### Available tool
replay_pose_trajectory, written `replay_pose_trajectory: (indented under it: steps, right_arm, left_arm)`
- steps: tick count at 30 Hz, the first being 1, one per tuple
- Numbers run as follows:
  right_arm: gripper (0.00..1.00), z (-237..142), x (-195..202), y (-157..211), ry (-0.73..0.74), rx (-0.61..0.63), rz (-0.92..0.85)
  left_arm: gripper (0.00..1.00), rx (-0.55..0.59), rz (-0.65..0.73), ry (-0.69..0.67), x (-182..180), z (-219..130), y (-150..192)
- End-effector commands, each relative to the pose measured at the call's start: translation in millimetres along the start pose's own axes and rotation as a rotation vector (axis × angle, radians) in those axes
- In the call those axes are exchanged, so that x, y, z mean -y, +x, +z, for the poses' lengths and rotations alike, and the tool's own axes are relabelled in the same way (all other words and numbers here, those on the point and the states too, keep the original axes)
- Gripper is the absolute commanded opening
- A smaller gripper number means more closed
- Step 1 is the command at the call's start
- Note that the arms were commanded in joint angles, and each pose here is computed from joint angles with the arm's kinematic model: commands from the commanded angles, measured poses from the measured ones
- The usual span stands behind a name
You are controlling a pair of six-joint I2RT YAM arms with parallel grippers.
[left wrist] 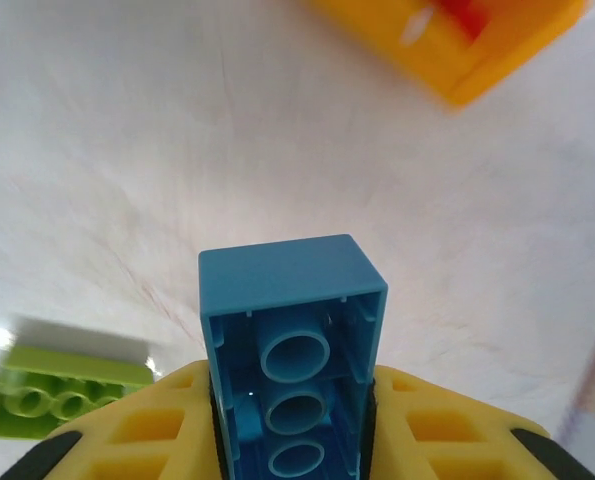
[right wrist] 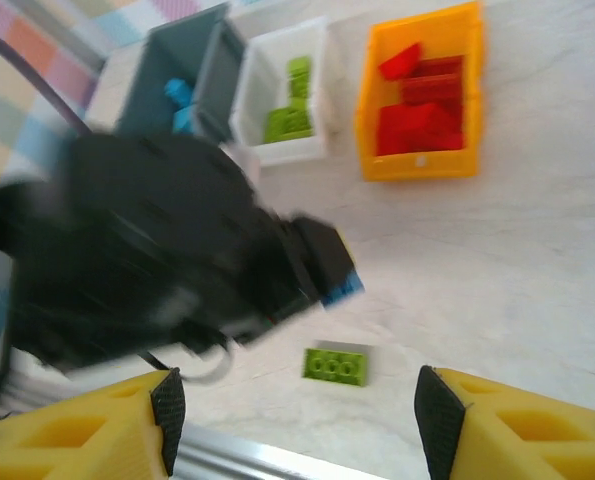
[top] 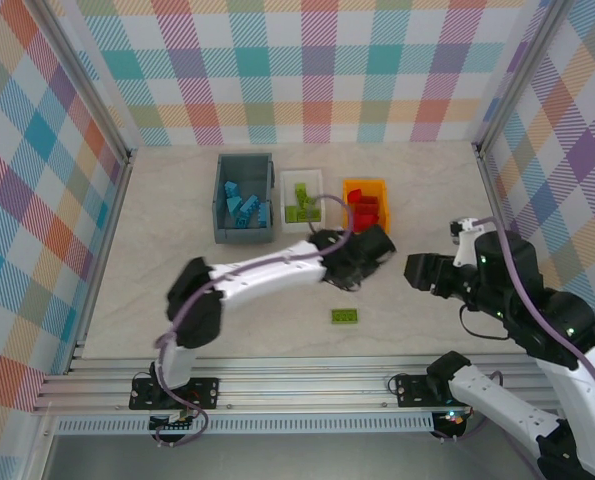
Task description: Sort the legos into containers by color
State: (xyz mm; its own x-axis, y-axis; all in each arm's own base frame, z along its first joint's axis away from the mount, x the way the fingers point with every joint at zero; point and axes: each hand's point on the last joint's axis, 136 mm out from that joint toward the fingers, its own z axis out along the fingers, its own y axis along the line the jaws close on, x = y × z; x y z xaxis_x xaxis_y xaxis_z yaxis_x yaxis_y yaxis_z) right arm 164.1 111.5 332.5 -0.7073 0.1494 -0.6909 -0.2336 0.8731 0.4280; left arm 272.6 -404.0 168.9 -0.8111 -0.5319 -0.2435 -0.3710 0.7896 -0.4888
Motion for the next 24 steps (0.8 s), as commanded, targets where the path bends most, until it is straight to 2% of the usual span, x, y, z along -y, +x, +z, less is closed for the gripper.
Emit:
replay_pose_trajectory:
  steps: [1, 5, 9, 15, 20, 24]
  right_arm:
    - [0.65, 28, -43, -9, -0.2, -0.028, -0.054]
    - [0.64, 75, -70, -13, -0.244, -0.067, -0.076]
    - [0.65, 116, -116, -11, -0.267, -0.101, -0.172]
    - [0.65, 167, -158, -11, -0.329, -0.093, -0.19]
    - [0.64, 190, -167, -12, -0.345, -0.07, -0.165]
    - [0.65, 201, -164, -8, -0.326, -0.079, -0.152]
  left_arm:
    - [0.26, 0.171, 0.133, -0.012, -29, -50, -84]
    - [0.3, 0.239, 0.156, -0.059, -80, -71, -157]
    - [0.31, 0.229, 0.183, -0.074, -110, -72, -217]
    - [0.31, 0.196, 0.249, -0.109, -119, -36, -285]
    - [0.31, 0.173, 0.267, -0.156, -125, 8, -327]
    - [0.33, 0.144, 0.278, -0.201, -135, 39, -346]
